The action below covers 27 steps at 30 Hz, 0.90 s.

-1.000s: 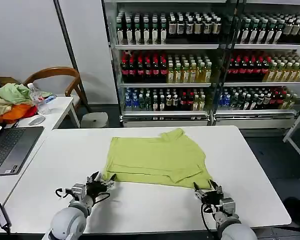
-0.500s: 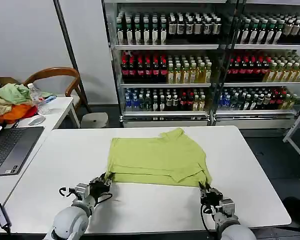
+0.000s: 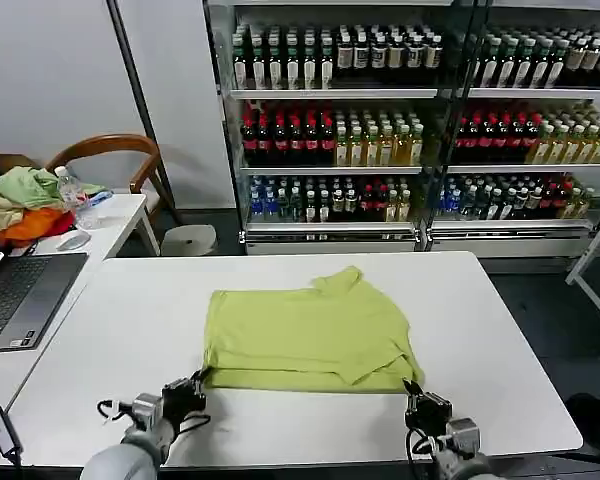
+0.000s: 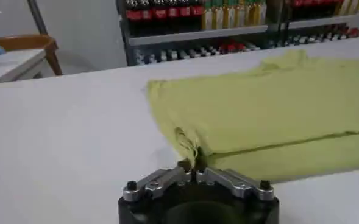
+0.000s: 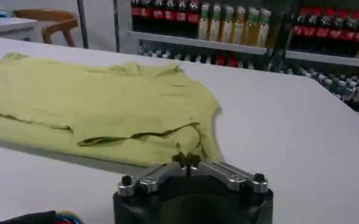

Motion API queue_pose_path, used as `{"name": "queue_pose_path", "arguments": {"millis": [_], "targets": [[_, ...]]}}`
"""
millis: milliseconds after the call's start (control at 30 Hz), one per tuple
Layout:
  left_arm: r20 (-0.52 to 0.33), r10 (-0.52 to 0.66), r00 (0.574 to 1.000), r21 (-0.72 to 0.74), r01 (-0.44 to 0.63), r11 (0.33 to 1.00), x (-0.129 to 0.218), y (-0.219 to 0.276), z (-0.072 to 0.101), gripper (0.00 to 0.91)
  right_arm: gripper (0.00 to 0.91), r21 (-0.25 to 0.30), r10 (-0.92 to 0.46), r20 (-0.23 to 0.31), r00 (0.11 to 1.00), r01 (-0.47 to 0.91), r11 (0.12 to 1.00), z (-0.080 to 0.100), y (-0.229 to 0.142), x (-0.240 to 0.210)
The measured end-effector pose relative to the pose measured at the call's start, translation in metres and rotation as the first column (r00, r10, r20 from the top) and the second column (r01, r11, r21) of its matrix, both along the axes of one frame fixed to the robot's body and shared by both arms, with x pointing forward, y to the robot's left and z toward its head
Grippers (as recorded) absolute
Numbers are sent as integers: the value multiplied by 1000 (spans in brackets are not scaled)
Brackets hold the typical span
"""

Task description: Fold and organize the clothes.

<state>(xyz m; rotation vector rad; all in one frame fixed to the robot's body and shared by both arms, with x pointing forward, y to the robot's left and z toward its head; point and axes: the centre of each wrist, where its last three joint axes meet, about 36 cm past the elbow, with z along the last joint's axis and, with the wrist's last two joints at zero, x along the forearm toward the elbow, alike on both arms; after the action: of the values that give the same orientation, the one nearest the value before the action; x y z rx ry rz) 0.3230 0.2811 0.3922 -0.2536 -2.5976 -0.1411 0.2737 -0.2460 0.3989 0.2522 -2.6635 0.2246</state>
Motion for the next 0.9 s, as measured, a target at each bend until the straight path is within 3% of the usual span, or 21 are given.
{"name": "queue_pose_path", "arguments": {"millis": [233, 267, 300, 333, 567, 900], "targets": [[-9, 7, 1000, -8, -7, 1000, -30, 2, 5, 50, 0, -15, 8, -12, 1000, -8, 1000, 0, 4, -27], [-9, 6, 1000, -5, -6, 1000, -32, 2, 5, 242, 50, -19, 7, -14, 1000, -7, 1000, -1, 5, -30], [-8, 5, 1000, -2, -5, 1000, -34, 2, 6, 907, 554, -23, 6, -12, 1000, -6, 1000, -1, 5, -31], [-9, 2, 1000, 4, -2, 1000, -37, 2, 7, 907, 907, -25, 6, -8, 1000, -6, 1000, 0, 6, -33], [6, 12, 1000, 42, -13, 999, -53, -3, 17, 907, 907, -44, 12, 7, 1000, -11, 999, 10, 5, -44], [93, 5, 996, 38, -9, 999, -58, -9, 56, 907, 907, -47, 13, 74, 997, -10, 999, 46, 3, -32]]}}
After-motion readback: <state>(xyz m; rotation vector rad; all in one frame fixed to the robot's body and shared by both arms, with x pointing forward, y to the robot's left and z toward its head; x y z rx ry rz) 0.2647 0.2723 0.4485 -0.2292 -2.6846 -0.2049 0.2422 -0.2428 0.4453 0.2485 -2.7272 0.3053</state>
